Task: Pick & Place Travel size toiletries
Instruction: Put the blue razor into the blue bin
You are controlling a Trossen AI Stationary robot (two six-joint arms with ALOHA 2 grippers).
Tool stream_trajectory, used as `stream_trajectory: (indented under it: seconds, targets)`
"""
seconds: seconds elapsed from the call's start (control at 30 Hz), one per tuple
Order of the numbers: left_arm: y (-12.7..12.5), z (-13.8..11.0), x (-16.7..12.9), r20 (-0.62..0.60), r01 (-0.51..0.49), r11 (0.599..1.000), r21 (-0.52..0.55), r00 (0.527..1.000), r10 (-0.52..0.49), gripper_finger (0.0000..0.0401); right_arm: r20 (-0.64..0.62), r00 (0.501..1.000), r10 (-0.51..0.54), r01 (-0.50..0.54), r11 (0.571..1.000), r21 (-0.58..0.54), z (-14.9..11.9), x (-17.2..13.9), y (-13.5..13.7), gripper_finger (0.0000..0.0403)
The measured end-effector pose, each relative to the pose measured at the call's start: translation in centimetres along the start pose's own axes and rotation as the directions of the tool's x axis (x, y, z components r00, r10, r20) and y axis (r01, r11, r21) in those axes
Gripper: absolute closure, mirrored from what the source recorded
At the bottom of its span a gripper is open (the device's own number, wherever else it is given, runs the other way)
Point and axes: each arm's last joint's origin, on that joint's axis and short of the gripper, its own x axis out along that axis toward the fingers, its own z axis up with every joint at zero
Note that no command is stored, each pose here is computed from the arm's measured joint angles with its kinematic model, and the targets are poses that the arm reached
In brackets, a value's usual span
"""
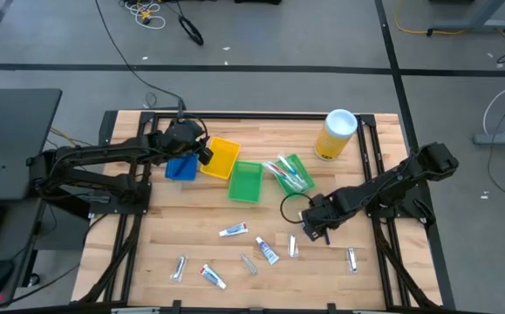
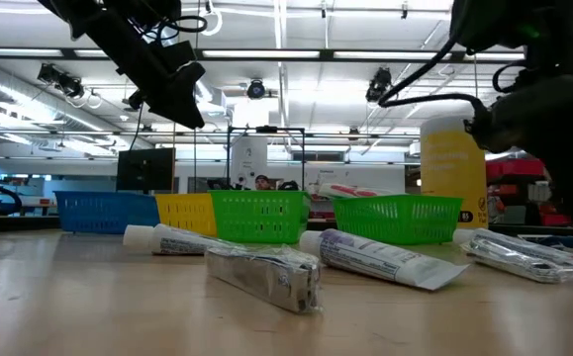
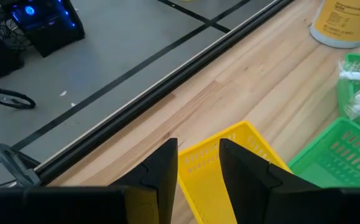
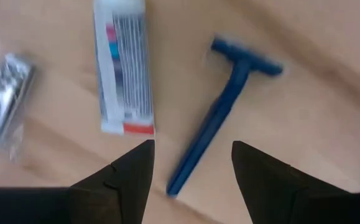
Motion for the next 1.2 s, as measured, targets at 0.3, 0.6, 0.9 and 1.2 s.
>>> stream_trajectory:
  seconds: [0.3, 0.6, 0.9, 1.2]
  targets:
    - [0.0, 0.0, 0.0, -0.003, 0.013, 1.0, -0.008, 1.0, -0.013, 0.0275, 0.125, 0.992, -0.036, 0.034, 0.999, 0.023, 0.5, 0.0, -0.2, 0.0181]
    - [-0.1, 0.0, 0.0, -0.006, 0.026, 1.0, -0.008, 1.0, -0.026, 0.0275, 0.081, 0.996, -0.033, 0.026, 0.996, 0.083, 0.4, 1.6, -1.2, 0.0207]
    - [-0.1, 0.0, 0.0, -0.006, 0.026, 1.0, -0.008, 1.0, -0.026, 0.0275, 0.114, 0.993, -0.038, 0.025, 0.993, 0.117, 1.0, 2.5, -2.0, 0.0232]
    - [-0.1, 0.0, 0.0, -0.006, 0.026, 1.0, -0.008, 1.0, -0.026, 0.0275, 0.103, 0.993, -0.053, 0.039, 0.991, 0.128, 1.3, 2.5, -2.3, 0.0269]
